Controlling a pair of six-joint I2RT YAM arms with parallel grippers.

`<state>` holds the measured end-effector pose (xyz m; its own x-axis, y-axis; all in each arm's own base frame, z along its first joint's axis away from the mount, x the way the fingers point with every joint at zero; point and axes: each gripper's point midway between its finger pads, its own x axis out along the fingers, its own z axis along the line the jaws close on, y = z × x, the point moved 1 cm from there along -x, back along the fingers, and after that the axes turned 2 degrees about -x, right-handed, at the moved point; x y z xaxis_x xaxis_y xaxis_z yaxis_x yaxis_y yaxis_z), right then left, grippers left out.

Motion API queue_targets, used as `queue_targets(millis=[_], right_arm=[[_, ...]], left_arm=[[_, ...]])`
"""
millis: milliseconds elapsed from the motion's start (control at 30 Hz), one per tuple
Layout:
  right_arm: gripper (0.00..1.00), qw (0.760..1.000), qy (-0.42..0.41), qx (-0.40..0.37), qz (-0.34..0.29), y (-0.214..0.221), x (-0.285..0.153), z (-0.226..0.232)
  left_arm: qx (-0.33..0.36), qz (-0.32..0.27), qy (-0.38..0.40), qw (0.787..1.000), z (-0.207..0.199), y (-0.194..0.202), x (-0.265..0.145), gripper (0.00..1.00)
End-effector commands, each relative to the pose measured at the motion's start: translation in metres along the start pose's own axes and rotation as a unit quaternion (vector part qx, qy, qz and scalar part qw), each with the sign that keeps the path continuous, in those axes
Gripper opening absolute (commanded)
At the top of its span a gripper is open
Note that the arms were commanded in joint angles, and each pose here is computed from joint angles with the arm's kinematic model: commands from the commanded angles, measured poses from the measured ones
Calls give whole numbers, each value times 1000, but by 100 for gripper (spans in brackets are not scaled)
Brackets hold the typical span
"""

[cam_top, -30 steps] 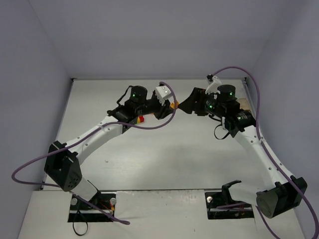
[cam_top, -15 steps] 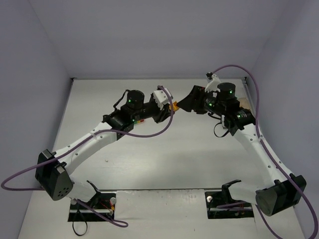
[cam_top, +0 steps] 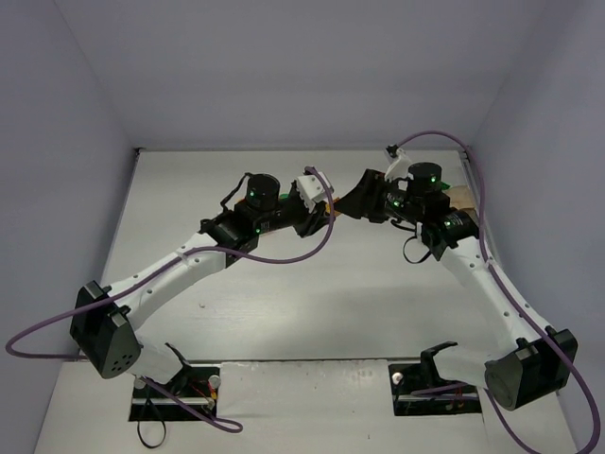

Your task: Sort the legos into containers by color

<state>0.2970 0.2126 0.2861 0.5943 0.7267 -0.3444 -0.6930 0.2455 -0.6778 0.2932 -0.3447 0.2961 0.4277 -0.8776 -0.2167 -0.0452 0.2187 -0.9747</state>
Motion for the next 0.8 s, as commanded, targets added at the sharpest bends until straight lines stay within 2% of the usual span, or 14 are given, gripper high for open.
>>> queue_targets(millis=[0, 200, 300, 333, 400, 433, 467, 600, 767], right_arm=[[52, 999, -36, -14, -17, -9, 2, 14], [38, 999, -41, -12, -7, -4, 6, 12], [20, 998, -51, -19, -10, -7, 8, 14], [16, 998, -50, -21, -12, -7, 8, 14], [3, 998, -44, -28, -18, -10, 8, 12], [0, 998, -41, -31, -22, -11, 7, 12], [0, 998, -31, -36, -29, -13, 7, 8], [0, 997, 20, -45, -51, -20, 6, -13], [0, 987, 136, -35, -80, -36, -17, -82]], left_arm=[[35, -68, -5, 997, 1, -47, -3, 17], [37, -64, -1, 997, 0, -43, 0, 18], [35, -59, 0, 998, 1, -40, 4, 21], [33, -60, 0, 998, 0, -40, 4, 24], [28, -56, -4, 998, 2, -38, 5, 44], [22, -53, -7, 998, 3, -36, 6, 52], [18, -50, -15, 998, 5, -34, 6, 64], [5, -41, -39, 998, 11, -27, 2, 80], [-29, -11, -100, 995, 23, -1, -16, 85]])
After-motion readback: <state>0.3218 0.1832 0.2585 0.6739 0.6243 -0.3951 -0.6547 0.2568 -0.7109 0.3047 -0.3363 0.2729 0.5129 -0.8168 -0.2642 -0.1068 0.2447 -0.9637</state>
